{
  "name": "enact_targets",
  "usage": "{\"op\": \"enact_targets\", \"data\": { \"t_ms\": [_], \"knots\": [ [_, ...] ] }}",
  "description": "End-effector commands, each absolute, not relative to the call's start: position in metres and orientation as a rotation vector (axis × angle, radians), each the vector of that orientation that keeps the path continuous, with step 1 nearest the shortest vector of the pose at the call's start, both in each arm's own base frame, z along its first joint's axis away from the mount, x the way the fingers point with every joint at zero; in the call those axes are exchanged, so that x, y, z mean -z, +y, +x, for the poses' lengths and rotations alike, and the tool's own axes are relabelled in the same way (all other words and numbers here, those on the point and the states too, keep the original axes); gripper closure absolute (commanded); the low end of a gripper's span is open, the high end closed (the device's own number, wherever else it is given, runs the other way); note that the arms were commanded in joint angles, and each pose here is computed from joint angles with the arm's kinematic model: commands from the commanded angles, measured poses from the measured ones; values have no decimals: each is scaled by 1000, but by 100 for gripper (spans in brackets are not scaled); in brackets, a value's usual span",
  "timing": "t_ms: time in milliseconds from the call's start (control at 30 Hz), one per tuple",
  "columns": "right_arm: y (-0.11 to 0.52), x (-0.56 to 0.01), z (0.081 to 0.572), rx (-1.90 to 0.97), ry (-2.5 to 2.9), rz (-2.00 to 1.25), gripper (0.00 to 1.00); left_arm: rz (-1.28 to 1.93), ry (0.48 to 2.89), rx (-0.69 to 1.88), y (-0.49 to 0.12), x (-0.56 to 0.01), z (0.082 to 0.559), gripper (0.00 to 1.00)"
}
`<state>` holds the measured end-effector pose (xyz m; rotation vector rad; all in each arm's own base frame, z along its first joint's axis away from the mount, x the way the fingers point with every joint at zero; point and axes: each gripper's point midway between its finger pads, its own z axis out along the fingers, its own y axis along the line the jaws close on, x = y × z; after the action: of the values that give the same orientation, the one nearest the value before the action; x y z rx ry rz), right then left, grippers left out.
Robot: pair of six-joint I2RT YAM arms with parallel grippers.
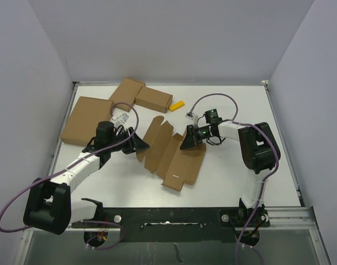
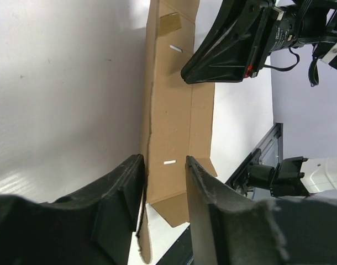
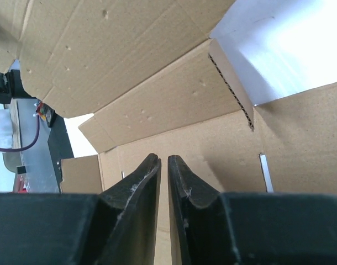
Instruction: Fold the paper box
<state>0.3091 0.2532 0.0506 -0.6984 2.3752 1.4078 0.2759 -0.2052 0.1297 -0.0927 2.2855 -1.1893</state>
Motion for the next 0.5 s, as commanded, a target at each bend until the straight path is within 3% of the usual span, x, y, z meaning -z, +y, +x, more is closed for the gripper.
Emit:
{"op": "enact_targets", "data": {
  "t_ms": [0, 100, 200, 267, 333, 367, 467],
  "knots": [
    [258, -50, 315, -1390, 2365, -728, 86, -118, 2285, 1180, -202, -126, 273, 62],
    [257, -46, 315, -1376, 2387, -720, 86, -154, 2280, 1179, -200, -122, 269, 55],
    [257, -45, 316, -1369, 2399, -719, 86, -190, 2281, 1196, -199, -118, 265, 56],
    [258, -48, 316, -1387, 2383, -735, 86, -186, 2286, 1187, -198, -114, 264, 68],
    [261, -59, 315, -1426, 2332, -777, 84, -151, 2282, 1168, -198, -112, 267, 93],
    [262, -67, 316, -1440, 2294, -814, 83, -123, 2276, 1161, -199, -115, 270, 100],
    [259, -97, 319, -1460, 2162, -920, 75, 1, 2270, 1124, -201, -127, 278, 100]
  ]
}}
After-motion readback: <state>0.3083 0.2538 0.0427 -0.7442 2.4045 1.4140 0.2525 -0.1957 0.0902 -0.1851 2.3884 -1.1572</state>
